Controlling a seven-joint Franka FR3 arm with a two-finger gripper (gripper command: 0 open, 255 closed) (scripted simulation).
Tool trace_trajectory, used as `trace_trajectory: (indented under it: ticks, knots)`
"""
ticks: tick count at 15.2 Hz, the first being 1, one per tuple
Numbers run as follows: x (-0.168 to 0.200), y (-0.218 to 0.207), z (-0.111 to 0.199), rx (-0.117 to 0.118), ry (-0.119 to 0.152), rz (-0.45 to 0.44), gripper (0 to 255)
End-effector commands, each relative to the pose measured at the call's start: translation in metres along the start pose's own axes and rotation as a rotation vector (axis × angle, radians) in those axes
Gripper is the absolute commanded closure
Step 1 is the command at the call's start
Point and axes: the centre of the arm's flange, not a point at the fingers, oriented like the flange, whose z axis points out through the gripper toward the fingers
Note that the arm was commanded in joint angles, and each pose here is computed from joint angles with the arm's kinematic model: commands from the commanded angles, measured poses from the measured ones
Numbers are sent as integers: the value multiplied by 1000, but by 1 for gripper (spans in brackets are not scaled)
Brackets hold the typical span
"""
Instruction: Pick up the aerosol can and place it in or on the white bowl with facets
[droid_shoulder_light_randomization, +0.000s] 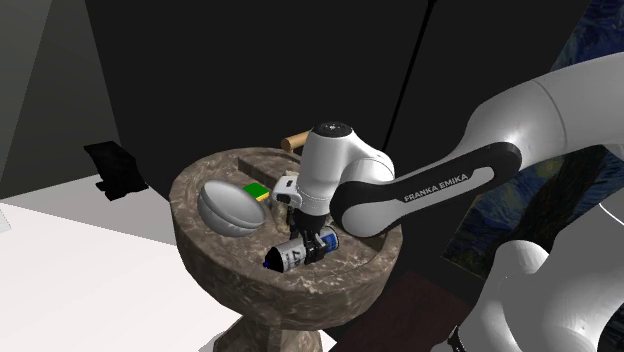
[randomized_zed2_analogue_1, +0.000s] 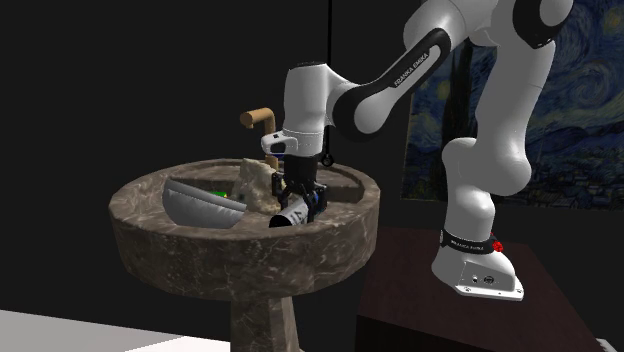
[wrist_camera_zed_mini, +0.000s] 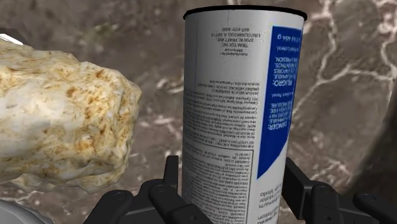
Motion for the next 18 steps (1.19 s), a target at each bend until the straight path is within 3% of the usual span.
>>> trace_trajectory:
  ticks: [1,3,18]
  knots:
    - [0,0,0,-1,0,0,255]
    - [0,0,0,-1,0,0,255]
    - [-2,9,-79,-1,0,0,255]
